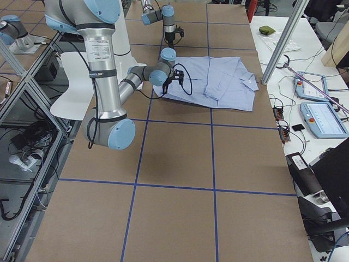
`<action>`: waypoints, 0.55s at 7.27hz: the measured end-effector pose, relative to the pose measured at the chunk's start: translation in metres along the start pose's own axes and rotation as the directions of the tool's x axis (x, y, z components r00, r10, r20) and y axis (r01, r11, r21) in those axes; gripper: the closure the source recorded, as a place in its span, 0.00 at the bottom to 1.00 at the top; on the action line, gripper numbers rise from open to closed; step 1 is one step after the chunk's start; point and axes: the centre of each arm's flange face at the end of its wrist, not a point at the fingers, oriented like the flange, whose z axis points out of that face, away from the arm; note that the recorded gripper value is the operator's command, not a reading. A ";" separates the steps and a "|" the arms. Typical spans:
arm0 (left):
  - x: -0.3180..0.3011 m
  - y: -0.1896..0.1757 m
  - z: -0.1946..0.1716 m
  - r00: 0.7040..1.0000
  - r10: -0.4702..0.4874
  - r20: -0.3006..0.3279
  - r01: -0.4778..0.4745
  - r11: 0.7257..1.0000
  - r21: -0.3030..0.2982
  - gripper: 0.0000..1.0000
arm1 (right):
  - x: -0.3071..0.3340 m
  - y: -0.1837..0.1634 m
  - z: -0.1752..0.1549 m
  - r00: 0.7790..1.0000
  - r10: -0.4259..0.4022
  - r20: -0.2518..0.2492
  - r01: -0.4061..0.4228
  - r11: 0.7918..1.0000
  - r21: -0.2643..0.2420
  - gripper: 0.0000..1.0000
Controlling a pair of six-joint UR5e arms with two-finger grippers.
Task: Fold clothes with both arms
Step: 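Lower the left gripper to the side edge near the hem beside the right gripper's edge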
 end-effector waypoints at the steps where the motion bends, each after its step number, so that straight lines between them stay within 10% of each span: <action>1: -0.005 0.002 0.011 1.000 -0.003 0.023 0.003 1.000 0.003 0.12 | 0.000 -0.001 -0.003 1.000 0.002 0.004 -0.002 1.000 0.004 1.00; 4: -0.009 0.002 0.018 0.999 -0.004 0.042 0.003 1.000 0.010 0.25 | 0.003 -0.007 -0.010 1.000 0.013 0.009 -0.013 1.000 0.012 1.00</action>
